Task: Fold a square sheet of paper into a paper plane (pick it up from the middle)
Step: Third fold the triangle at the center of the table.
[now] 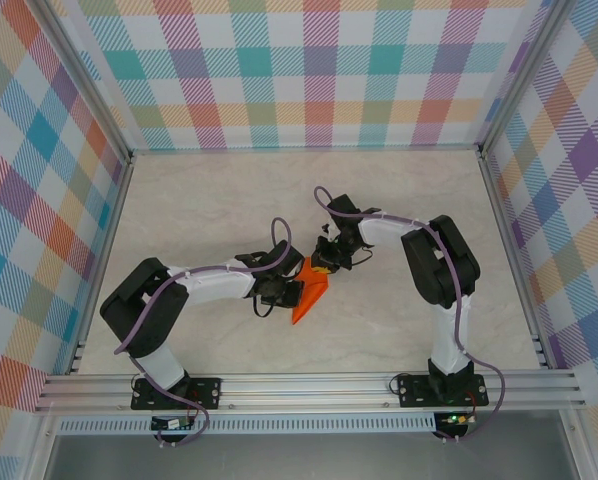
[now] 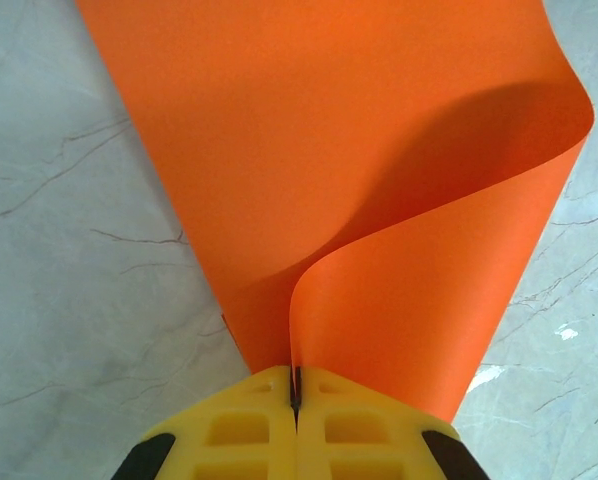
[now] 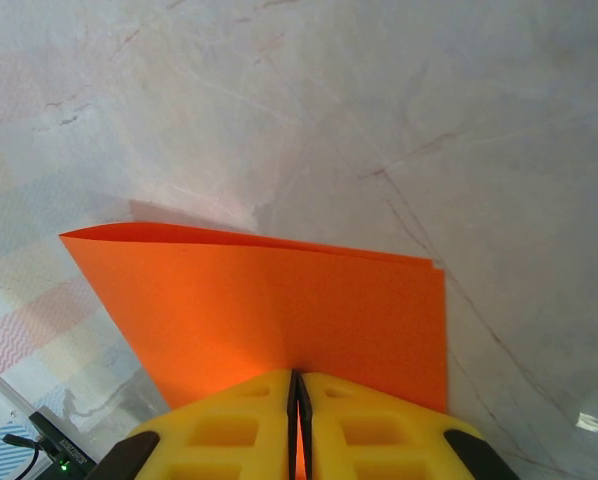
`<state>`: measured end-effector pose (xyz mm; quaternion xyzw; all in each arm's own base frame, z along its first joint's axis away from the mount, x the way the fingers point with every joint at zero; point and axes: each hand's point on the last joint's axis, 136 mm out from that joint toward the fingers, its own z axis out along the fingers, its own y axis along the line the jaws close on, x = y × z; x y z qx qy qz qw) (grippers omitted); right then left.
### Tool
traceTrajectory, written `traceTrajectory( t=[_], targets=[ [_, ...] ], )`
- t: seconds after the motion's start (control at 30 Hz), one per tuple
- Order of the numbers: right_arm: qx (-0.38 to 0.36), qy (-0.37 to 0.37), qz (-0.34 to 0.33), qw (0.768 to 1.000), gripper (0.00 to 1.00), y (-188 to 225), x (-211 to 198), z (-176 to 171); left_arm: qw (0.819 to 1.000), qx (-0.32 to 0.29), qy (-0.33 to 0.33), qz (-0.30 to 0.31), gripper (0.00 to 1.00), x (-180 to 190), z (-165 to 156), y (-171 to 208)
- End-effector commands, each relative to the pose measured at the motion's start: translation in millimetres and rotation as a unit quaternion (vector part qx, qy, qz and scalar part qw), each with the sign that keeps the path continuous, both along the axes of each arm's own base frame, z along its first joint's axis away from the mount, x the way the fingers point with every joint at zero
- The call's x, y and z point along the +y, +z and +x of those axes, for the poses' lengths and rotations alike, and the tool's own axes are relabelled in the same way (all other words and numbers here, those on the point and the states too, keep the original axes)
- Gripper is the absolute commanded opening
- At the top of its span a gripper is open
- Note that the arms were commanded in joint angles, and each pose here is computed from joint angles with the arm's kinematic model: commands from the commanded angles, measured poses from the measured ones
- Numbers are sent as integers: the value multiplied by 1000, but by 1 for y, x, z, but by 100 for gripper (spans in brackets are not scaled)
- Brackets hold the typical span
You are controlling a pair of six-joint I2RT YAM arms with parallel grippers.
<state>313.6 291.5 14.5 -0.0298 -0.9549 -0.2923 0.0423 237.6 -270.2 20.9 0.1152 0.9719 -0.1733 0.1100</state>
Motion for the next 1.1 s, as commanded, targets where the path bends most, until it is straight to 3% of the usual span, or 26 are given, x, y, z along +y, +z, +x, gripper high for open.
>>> traceTrajectory(
  t=[0.0, 0.53, 1.07],
  targets=[
    [43, 4, -54, 998, 13, -31, -14, -23, 1000, 13, 10, 4, 0, 5, 0, -4],
    [45, 1, -61, 997, 13, -34, -16, -24, 999, 12, 6, -41, 0, -8, -2, 21],
    [47, 1, -62, 997, 13, -35, -16, -24, 1000, 10, 14, -8, 0, 2, 0, 6]
  ],
)
